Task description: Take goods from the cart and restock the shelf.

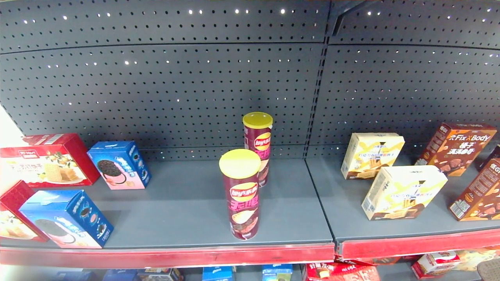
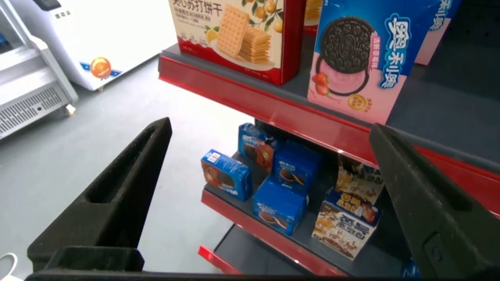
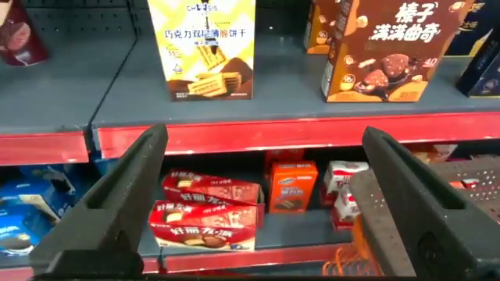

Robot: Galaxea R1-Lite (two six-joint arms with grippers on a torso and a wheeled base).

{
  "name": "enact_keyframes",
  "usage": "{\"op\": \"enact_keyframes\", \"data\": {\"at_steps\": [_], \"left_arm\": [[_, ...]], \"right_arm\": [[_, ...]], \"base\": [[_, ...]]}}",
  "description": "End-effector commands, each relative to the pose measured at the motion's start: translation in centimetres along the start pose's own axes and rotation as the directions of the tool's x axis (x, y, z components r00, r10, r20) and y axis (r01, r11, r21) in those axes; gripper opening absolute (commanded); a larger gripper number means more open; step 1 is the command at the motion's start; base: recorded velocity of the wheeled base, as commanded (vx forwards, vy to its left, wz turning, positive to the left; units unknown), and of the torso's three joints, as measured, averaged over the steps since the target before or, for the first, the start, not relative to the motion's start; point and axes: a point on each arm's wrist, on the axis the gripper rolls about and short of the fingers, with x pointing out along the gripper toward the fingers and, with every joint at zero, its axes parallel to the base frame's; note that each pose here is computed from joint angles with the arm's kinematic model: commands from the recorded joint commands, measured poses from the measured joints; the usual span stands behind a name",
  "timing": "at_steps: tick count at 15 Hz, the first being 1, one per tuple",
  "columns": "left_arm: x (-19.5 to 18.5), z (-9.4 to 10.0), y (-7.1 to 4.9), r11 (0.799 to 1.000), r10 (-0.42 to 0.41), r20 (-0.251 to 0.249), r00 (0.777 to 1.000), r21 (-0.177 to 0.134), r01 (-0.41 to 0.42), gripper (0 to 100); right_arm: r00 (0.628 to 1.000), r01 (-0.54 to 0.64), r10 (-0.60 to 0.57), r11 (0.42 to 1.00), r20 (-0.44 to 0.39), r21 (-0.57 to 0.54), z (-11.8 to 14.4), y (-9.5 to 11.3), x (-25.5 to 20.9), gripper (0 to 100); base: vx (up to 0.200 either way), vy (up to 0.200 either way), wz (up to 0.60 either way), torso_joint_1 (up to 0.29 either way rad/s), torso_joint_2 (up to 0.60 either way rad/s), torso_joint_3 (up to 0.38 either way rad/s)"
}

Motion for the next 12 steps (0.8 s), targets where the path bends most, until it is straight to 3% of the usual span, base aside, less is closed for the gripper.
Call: {"op": "enact_keyframes", "data": {"at_steps": [1,4,8,10,12], "left_arm": [[0.01,0.01,0.0,1.0,0.002,-0.001,1.0,0.0,-0.002,100],[0.01,0.01,0.0,1.0,0.002,-0.001,1.0,0.0,-0.002,100],[0.01,0.01,0.0,1.0,0.002,-0.001,1.0,0.0,-0.002,100],[0.01,0.01,0.0,1.0,0.002,-0.001,1.0,0.0,-0.002,100],[0.01,0.01,0.0,1.0,0.001,-0.001,1.0,0.0,-0.001,100]], "right_arm": [[1.0,-0.011,0.011,1.0,-0.006,-0.002,-0.04,0.02,0.03,100],[0.992,-0.127,0.127,0.992,-0.004,0.0,-0.01,0.28,0.0,100],[0.984,-0.178,0.179,0.984,-0.004,0.015,0.0,0.4,-0.03,100],[0.985,-0.174,0.174,0.985,-0.01,0.02,-0.03,0.39,-0.04,100],[0.996,-0.09,0.09,0.996,-0.012,0.024,-0.04,0.2,-0.01,100]], "base": [[0.0,0.0,0.0,0.0,0.0,0.0],[0.0,0.0,0.0,0.0,0.0,0.0],[0.0,0.0,0.0,0.0,0.0,0.0],[0.0,0.0,0.0,0.0,0.0,0.0],[0.0,0.0,0.0,0.0,0.0,0.0]]}}
